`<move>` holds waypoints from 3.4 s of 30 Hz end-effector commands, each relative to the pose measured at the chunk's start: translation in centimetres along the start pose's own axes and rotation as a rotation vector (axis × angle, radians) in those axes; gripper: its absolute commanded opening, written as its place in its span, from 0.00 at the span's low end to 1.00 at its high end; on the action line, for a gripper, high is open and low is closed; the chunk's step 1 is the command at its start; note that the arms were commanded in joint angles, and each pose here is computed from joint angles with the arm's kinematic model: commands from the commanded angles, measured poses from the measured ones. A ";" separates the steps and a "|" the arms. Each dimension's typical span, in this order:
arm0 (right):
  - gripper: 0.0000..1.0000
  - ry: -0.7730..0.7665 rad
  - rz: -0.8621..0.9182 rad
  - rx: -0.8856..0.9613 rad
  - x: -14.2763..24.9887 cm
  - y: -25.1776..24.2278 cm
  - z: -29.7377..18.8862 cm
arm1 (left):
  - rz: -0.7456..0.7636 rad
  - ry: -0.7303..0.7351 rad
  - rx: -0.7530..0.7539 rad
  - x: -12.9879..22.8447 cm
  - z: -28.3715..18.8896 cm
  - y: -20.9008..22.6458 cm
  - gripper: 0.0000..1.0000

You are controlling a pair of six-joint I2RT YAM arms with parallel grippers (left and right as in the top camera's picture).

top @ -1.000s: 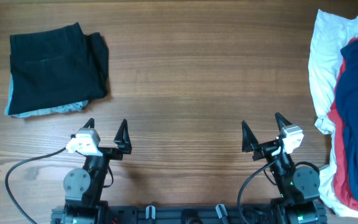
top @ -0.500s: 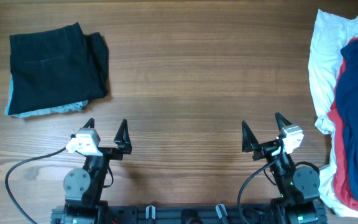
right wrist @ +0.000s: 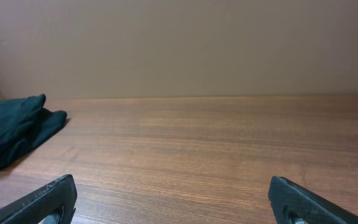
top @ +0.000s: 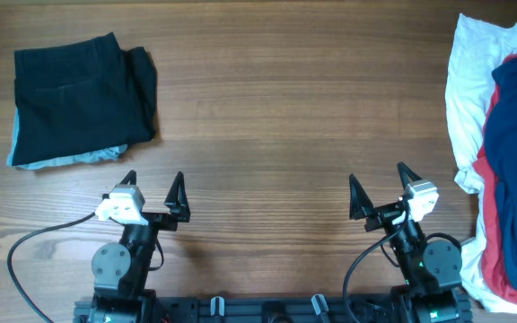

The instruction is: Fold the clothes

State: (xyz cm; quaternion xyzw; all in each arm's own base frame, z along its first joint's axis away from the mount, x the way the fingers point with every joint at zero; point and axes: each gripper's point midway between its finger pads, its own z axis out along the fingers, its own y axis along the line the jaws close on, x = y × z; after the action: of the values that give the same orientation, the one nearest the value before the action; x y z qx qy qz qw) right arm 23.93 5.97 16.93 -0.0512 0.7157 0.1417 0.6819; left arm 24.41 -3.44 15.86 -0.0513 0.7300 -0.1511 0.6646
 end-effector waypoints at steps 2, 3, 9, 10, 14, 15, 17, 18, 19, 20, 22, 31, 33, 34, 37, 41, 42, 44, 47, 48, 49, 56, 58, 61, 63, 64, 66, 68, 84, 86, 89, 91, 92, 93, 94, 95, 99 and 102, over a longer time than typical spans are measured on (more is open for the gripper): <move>1.00 -0.014 0.005 -0.016 -0.6 0.3 -0.1 | -0.006 0.002 0.012 0.1 0.0 -0.1 1.00; 1.00 -0.014 0.006 -0.015 -0.6 0.3 -0.1 | -0.006 0.002 0.012 0.1 0.0 -0.1 1.00; 1.00 -0.014 0.003 -0.016 -0.6 0.3 -0.1 | -0.006 0.000 0.006 0.1 0.0 0.0 1.00; 1.00 -0.014 0.008 -0.017 -0.6 0.3 -0.1 | -0.006 0.000 0.005 0.1 0.0 0.0 1.00; 1.00 -0.012 0.166 -0.041 -0.6 0.7 -0.1 | -0.060 0.001 0.012 0.1 0.0 -0.1 1.00; 1.00 -0.008 0.189 -0.053 -0.6 0.9 -0.1 | -0.076 0.002 0.012 0.1 0.0 -0.1 1.00; 1.00 0.004 0.190 -0.073 -0.9 1.3 -0.3 | -0.077 -0.003 0.023 -0.3 -0.1 -0.4 1.00; 1.00 0.011 0.184 -0.064 -1.3 1.3 -0.5 | -0.076 -0.012 0.026 -0.7 -0.2 -0.6 1.00; 1.00 0.013 0.184 -0.034 -1.9 0.9 -0.7 | -0.076 -0.024 0.030 -1.5 -0.3 -0.8 1.00; 1.00 0.012 0.184 -0.019 -2.5 0.7 -0.8 | -0.076 -0.024 0.031 -1.9 -0.5 -0.9 1.00; 1.00 0.020 0.184 0.019 -3.9 0.4 -1.3 | -0.077 0.002 0.046 -2.4 -0.8 -1.5 1.00; 1.00 0.320 0.146 0.229 -8.0 -1.6 -2.0 | -0.100 0.274 -0.018 -4.9 -1.3 -2.8 1.00; 1.00 0.450 0.097 0.241 -7.8 -1.7 -1.4 | -0.105 0.338 -0.040 -5.8 -0.8 -3.0 1.00; 1.00 0.518 0.081 0.248 -7.6 -1.8 -1.1 | -0.109 0.380 -0.054 -6.1 -0.4 -3.1 1.00; 1.00 0.648 0.046 0.252 -7.1 -2.0 0.3 | -0.120 0.492 -0.089 -6.4 0.1 -3.2 1.00; 1.00 0.735 0.044 0.371 -5.8 -4.0 1.5 | -0.134 0.597 -0.108 -6.0 1.1 -3.4 1.00; 1.00 0.740 0.078 0.500 -5.4 -5.9 1.3 | -0.137 0.610 -0.108 -5.7 1.2 -3.3 1.00; 1.00 0.754 0.124 0.693 -4.7 -9.3 0.3 | -0.138 0.625 -0.113 -5.3 1.3 -3.2 1.00; 1.00 0.784 0.220 0.948 -3.6 -15.0 -2.2 | -0.138 0.627 -0.113 -5.3 1.3 -3.2 1.00; 1.00 0.790 0.273 1.041 -3.1 -17.1 -3.4 | -0.138 0.627 -0.113 -5.3 1.3 -3.2 1.00; 1.00 0.797 0.318 1.109 -2.6 -18.6 -4.4 | -0.138 0.627 -0.113 -5.3 1.3 -3.2 1.00; 0.87 0.966 0.641 1.500 4.3 -26.0 -12.6 | -0.138 0.627 -0.113 -5.3 1.3 -3.2 1.00; 0.88 0.988 0.713 1.564 6.0 -27.1 -14.0 | -0.138 0.626 -0.113 -5.3 1.4 -3.2 1.00; 0.89 1.014 0.778 1.588 7.9 -28.2 -14.9 | -0.138 0.627 -0.113 -5.3 1.3 -3.2 1.00; 0.89 1.033 0.799 1.603 9.0 -28.7 -15.4 | -0.138 0.627 -0.113 -5.3 1.3 -3.2 1.00; 0.89 1.043 0.805 1.607 9.5 -28.9 -15.5 | -0.138 0.627 -0.113 -5.3 1.3 -3.2 1.00; 0.89 1.065 0.803 1.601 10.4 -29.2 -15.4 | -0.138 0.627 -0.113 -5.3 1.3 -3.2 1.00; 0.88 1.085 0.795 1.590 11.0 -29.4 -15.3 | -0.138 0.627 -0.113 -5.3 1.3 -3.2 1.00; 0.04 0.850 0.761 1.086 0.5 -30.1 -6.0 | -0.138 0.624 -0.113 -5.4 1.4 -3.2 1.00; 0.04 0.733 0.659 0.818 -6.2 -27.1 -1.8 | -0.138 0.624 -0.113 -5.4 1.4 -3.2 1.00; 0.04 0.595 0.438 0.446 -14.5 -18.8 2.6 | -0.138 0.624 -0.113 -5.4 1.4 -3.2 1.00; 0.04 0.532 0.286 0.204 -18.1 -11.0 4.4 | -0.138 0.623 -0.113 -5.4 1.4 -3.2 1.00; 0.04 0.523 0.242 0.136 -18.7 -8.1 4.7 | -0.138 0.623 -0.113 -5.4 1.4 -3.2 1.00; 0.04 0.522 0.179 0.035 -19.2 -3.9 4.9 | -0.138 0.623 -0.113 -5.4 1.4 -3.2 1.00; 0.04 0.529 0.149 -0.023 -19.2 -1.5 4.9 | -0.138 0.623 -0.113 -5.4 1.4 -3.2 1.00; 0.04 0.542 0.136 -0.063 -19.0 0.4 5.0 | -0.138 0.623 -0.112 -5.4 1.4 -3.2 1.00; 0.04 0.666 0.109 -0.214 -15.7 7.4 5.8 | -0.138 0.624 -0.113 -5.4 1.4 -3.2 1.00; 0.04 0.776 0.075 -0.294 -12.4 10.6 7.2 | -0.138 0.624 -0.112 -5.4 1.4 -3.2 1.00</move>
State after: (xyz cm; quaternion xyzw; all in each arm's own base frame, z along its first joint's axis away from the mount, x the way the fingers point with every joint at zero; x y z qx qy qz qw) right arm 28.28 13.70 33.35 -0.1519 0.8778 0.2330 0.3900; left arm 25.82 -5.12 20.95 -0.0879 0.9055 -0.1550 0.3852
